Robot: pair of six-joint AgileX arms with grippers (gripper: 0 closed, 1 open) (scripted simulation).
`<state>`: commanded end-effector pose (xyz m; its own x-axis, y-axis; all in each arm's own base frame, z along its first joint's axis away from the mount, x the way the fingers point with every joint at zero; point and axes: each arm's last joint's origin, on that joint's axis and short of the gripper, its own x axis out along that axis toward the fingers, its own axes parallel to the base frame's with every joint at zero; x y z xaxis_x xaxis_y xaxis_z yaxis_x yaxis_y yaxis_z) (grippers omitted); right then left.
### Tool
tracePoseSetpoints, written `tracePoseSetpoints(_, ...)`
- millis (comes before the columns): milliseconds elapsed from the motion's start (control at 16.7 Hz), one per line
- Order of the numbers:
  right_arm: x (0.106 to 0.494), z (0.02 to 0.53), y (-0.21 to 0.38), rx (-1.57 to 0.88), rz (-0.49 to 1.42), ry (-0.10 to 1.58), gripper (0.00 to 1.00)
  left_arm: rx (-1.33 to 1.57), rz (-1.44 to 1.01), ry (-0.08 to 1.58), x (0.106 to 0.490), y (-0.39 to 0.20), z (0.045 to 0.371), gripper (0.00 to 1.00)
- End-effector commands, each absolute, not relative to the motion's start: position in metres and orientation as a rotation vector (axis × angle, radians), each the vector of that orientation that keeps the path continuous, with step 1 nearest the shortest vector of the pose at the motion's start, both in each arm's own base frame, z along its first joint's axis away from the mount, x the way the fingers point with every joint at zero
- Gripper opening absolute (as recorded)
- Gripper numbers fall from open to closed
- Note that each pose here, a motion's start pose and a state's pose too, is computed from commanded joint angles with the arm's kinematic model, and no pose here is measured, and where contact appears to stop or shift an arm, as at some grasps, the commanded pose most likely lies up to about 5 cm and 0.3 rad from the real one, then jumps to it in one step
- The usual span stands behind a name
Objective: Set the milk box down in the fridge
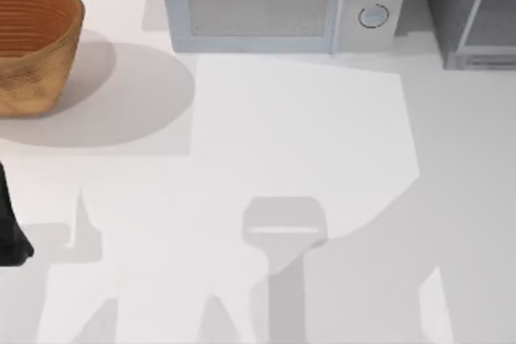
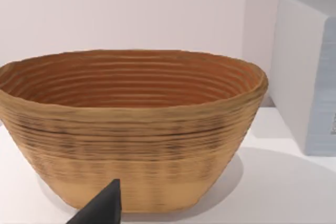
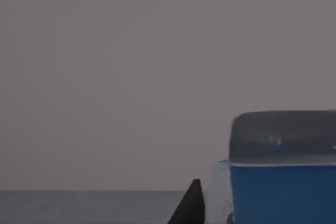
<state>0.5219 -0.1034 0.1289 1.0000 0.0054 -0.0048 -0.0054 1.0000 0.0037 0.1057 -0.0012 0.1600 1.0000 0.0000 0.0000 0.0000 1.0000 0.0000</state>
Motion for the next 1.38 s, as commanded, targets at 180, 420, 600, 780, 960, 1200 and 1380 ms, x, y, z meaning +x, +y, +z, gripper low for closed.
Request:
tracePoseSetpoints(180,0.5245,0.1289,-0.1028,0.005,0.006,0.009,0.0,0.0,0.0,0.0,0.1057,-0.0012,0.16,1.0)
tracePoseSetpoints(420,0.5245,0.1289,-0.1028,0.005,0.006,0.009,0.15,0.0,0.0,0.0,0.1057,-0.0012,0.16,1.0)
tracePoseSetpoints(600,0.5245,0.1289,-0.1028,0.005,0.006,0.009,0.38,0.0,0.0,0.0,0.1057,-0.0012,0.16,1.0)
tracePoseSetpoints(780,0.5245,0.1289,-0.1028,0.005,0.006,0.009,0.6,0.0,0.0,0.0,0.1057,-0.0012,0.16,1.0)
tracePoseSetpoints(960,0.5245,0.1289,-0.1028,0.005,0.006,0.009,0.83,0.0,0.0,0.0,0.1057,-0.0012,0.16,1.0)
tracePoseSetpoints(1200,0.5245,0.1289,-0.1028,0.005,0.006,0.009,1.0,0.0,0.0,0.0,0.1057,-0.0012,0.16,1.0)
tracePoseSetpoints(1380,0.5245,0.1289,-0.1028,0.005,0.006,0.009,1.0,0.0,0.0,0.0,0.1057,-0.0012,0.16,1.0)
